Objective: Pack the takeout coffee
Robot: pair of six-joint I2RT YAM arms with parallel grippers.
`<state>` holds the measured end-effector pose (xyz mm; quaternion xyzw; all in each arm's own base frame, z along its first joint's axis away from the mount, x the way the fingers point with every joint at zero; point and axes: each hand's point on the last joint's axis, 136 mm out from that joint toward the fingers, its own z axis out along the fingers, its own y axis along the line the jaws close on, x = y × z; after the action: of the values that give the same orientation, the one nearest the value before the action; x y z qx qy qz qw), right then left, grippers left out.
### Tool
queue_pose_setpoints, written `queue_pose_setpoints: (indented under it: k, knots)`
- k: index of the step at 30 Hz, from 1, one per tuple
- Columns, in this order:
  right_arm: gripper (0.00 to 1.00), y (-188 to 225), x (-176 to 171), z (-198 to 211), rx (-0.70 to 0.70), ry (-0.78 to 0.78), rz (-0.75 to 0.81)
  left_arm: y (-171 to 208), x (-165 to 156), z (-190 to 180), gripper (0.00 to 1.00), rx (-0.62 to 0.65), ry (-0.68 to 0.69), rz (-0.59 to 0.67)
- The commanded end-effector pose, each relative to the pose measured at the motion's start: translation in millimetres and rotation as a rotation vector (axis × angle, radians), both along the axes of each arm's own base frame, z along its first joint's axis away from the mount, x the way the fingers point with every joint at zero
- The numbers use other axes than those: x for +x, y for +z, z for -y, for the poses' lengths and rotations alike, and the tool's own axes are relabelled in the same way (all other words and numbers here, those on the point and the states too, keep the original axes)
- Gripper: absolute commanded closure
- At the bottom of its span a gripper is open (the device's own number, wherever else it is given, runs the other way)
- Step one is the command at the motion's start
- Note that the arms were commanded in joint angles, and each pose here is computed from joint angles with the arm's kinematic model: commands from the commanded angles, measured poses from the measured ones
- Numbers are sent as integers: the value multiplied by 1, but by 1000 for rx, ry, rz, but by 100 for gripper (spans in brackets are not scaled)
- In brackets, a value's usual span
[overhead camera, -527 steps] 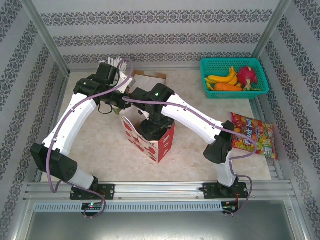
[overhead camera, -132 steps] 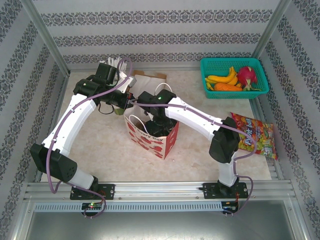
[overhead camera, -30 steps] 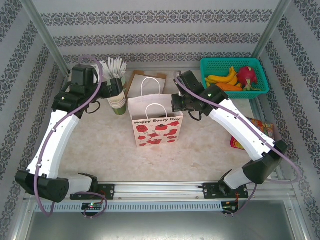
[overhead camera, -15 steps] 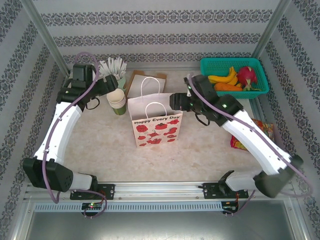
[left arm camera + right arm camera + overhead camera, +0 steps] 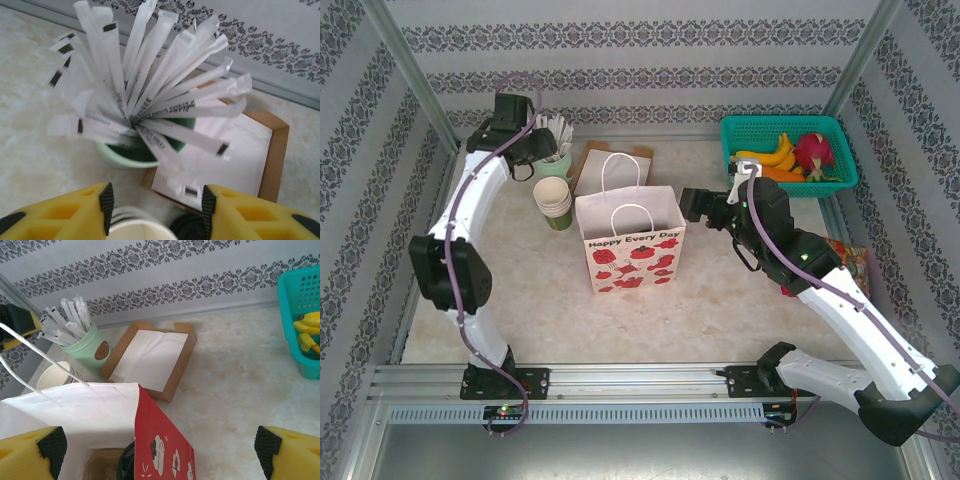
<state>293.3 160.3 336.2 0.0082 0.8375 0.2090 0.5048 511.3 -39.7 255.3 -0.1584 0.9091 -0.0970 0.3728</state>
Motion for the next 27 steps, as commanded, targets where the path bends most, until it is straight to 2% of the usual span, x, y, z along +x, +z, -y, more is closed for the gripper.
queue_pose_setpoints:
  k: [1, 10, 16, 21, 25, 27]
  knots:
    - [2, 8, 4, 5, 7, -20, 46, -2, 8, -2, 52, 2, -15, -26]
    - [2, 6, -2, 12, 21, -38, 51, -17, 20, 0, 64, 0, -26, -67]
    - [2, 2, -2, 12, 12, -37, 31, -15, 19, -2, 78, 14, -18, -61]
    - [2, 3, -2, 13, 10, -43, 38, -16, 17, -6, 79, 28, -7, -71]
    - [2, 2, -3, 14, 8, -43, 35, -14, 17, -7, 76, 29, -3, -64]
    - [2, 2, -3, 14, 10, -45, 34, -12, 17, -7, 81, 29, -2, -59]
